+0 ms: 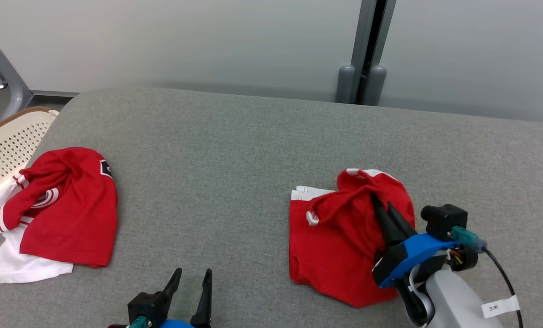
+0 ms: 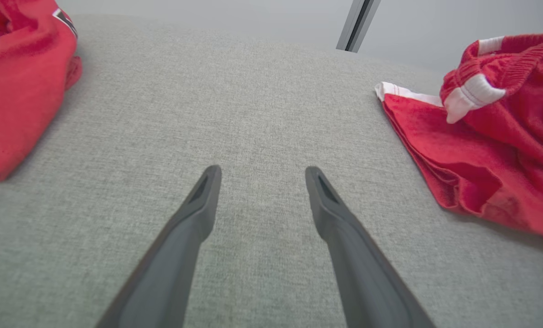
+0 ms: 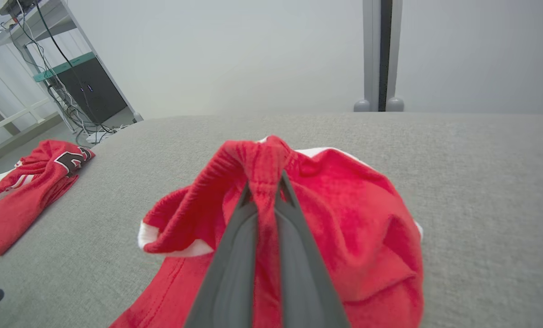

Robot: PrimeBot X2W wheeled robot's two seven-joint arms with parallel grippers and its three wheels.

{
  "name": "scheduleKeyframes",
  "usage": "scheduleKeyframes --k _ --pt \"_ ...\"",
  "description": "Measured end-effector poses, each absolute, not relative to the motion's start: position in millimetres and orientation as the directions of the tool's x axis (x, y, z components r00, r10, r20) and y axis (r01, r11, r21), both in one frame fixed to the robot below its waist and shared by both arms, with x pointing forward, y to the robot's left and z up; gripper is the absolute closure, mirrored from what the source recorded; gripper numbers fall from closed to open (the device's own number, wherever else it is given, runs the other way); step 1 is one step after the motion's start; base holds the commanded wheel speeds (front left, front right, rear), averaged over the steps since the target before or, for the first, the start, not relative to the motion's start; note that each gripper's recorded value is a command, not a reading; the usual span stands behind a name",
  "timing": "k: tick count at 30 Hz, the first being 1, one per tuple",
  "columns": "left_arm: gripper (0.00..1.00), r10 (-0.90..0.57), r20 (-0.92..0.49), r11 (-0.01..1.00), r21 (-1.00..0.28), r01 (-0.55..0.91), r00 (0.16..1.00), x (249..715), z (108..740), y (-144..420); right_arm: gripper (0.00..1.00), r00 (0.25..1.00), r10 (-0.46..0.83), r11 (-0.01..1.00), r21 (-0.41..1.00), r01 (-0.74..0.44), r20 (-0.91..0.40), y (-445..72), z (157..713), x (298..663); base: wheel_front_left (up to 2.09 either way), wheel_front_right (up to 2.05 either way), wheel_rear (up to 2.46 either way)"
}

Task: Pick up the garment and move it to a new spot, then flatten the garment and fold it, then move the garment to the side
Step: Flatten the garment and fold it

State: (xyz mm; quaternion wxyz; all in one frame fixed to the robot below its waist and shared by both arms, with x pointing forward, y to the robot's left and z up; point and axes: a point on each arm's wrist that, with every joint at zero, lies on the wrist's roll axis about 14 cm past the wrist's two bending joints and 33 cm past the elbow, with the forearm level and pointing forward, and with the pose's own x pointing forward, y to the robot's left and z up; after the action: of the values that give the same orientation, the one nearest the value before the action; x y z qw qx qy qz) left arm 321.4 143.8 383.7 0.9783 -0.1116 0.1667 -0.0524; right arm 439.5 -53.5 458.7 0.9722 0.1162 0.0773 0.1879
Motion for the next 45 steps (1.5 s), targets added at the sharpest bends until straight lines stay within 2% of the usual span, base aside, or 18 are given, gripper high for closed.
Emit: scheduleKeyframes --k 6,11,16,21,27,28,29,30,34,38,41,45 --pt "0.00 -0.145 -0.328 0.968 -0.242 0.066 0.933 322 380 142 1.00 0.941 0.328 0.921 0.250 -0.300 -0.079 -71 466 452 0.00 0.00 0.00" --pt "0.00 -0.146 -0.333 0.967 -0.245 0.065 0.932 325 379 142 1.00 0.915 0.396 0.907 0.193 -0.375 -0.082 -50 464 451 0.00 0.00 0.00" --pt "0.00 -0.135 -0.338 0.966 -0.255 0.047 0.931 324 377 146 1.00 0.837 0.527 0.849 0.137 -0.511 -0.146 -12 440 421 0.00 0.00 0.00" --pt "0.00 -0.114 -0.329 0.964 -0.266 0.024 0.938 324 380 152 1.00 0.765 0.604 0.797 0.136 -0.589 -0.225 10 413 384 0.00 0.00 0.00" --pt "0.00 -0.108 -0.337 0.961 -0.275 0.012 0.935 317 378 153 1.00 0.750 0.619 0.784 0.142 -0.604 -0.231 15 412 377 0.00 0.00 0.00" --pt "0.00 -0.107 -0.336 0.961 -0.275 0.012 0.936 317 378 153 0.78 0.748 0.621 0.783 0.144 -0.605 -0.234 16 411 377 0.00 0.00 0.00" --pt "0.00 -0.107 -0.335 0.961 -0.275 0.012 0.936 317 378 153 0.43 0.742 0.626 0.779 0.141 -0.611 -0.239 17 410 376 0.00 0.00 0.00" --pt "0.00 -0.107 -0.335 0.961 -0.275 0.012 0.936 317 378 153 0.00 0.735 0.634 0.772 0.145 -0.619 -0.241 20 410 374 0.00 0.00 0.00" --pt "0.00 -0.103 -0.330 0.963 -0.268 0.011 0.939 317 380 155 0.00 0.703 0.672 0.739 0.155 -0.656 -0.232 34 414 367 0.00 0.00 0.00" --pt "0.00 -0.092 -0.318 0.970 -0.244 0.012 0.944 320 384 160 0.00 0.698 0.699 0.715 0.148 -0.683 -0.157 46 437 369 0.00 0.00 0.00" --pt "0.00 -0.087 -0.296 0.975 -0.222 0.020 0.951 325 390 163 0.00 0.746 0.661 0.749 0.130 -0.650 -0.081 34 462 383 0.00 0.00 0.00" --pt "0.00 -0.085 -0.259 0.981 -0.192 0.035 0.962 332 401 164 0.00 0.844 0.537 0.839 0.111 -0.532 -0.014 -10 481 399 0.00 0.00 0.00"
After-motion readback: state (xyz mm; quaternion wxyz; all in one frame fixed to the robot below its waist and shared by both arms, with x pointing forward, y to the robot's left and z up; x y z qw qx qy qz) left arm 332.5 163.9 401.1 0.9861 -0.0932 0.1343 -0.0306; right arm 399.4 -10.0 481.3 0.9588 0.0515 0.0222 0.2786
